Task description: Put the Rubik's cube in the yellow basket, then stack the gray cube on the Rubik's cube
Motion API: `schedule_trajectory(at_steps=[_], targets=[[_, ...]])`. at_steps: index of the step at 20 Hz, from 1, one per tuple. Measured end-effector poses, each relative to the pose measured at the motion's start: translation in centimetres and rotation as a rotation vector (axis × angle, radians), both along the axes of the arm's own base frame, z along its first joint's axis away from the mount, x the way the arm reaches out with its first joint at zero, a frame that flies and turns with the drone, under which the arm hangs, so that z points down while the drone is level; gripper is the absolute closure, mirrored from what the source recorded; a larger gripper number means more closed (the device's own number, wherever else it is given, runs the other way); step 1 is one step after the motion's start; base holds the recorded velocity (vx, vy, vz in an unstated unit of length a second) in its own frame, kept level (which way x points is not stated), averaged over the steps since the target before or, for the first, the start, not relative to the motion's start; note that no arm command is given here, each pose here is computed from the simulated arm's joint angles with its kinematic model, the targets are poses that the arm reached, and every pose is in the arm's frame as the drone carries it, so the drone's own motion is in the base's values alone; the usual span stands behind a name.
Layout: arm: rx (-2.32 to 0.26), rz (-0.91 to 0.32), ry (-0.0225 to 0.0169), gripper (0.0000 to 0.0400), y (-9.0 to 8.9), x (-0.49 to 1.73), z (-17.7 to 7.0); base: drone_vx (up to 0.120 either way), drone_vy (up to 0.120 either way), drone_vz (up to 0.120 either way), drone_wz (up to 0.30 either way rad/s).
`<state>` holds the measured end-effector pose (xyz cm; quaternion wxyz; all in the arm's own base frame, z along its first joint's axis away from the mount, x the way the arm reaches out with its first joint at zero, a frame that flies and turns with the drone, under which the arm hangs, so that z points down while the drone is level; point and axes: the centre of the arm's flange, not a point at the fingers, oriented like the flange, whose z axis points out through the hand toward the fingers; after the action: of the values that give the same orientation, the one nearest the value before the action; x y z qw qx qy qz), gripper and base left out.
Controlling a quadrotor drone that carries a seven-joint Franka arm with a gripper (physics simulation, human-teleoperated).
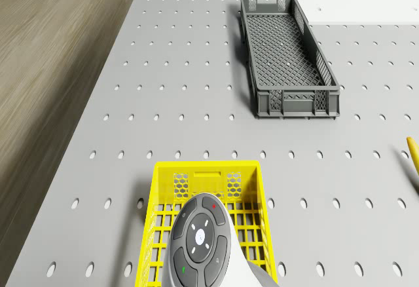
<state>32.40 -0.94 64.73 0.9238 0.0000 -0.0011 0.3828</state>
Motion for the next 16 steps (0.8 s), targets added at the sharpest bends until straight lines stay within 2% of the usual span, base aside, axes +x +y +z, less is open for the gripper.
schedule_trajectory(at_steps=[4,6,9,16], targets=[[0.0,0.0,0.0,0.015,-0.04,-0.2,0.1,0.0,0.0,0.0,0.0],[0.0,0.0,0.0,0.0091,-0.04,-0.25,0.12,0.0,0.0,0.0,0.0],[0.0,0.0,0.0,0.0043,-0.05,-0.29,0.14,0.0,0.0,0.0,0.0],[0.0,0.0,0.0,0.0007,-0.06,-0.33,0.16,0.0,0.0,0.0,0.0]])
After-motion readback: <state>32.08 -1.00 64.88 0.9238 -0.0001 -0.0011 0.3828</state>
